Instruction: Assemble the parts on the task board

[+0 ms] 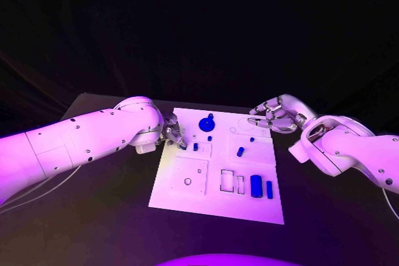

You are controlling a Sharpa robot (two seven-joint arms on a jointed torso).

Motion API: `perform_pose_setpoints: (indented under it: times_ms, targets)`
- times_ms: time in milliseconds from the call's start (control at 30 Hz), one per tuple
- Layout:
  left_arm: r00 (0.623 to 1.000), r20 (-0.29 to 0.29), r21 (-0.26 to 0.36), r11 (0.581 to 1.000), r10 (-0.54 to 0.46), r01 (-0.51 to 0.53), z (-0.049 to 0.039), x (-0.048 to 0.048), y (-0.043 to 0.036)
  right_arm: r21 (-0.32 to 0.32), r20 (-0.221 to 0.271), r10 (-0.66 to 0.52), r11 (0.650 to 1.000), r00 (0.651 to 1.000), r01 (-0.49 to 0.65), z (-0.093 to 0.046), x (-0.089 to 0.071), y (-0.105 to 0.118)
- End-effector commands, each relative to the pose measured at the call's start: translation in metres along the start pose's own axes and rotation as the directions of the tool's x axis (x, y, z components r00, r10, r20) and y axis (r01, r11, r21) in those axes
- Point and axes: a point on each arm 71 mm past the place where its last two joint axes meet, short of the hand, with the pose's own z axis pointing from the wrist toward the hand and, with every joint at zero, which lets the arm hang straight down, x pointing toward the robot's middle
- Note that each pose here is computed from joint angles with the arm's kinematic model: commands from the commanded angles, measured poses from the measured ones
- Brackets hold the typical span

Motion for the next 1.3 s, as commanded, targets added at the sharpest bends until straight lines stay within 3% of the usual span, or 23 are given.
perform_pose_setpoints:
  times_ms: [33,1300]
  targets:
    - [0.999,-0.024,0.0,1.0,0.029,-0.029,0.0002,0.0034,-0.0022,-0.008,-0.012,-0.002,1.0,1.0,0.002,-0.0002,0.0012,0.0005]
    - [0.998,-0.047,-0.03,0.998,0.046,-0.047,0.0071,0.006,-0.0107,-0.008,-0.015,-0.001,1.0,1.0,0.001,-0.0006,0.0017,0.0011]
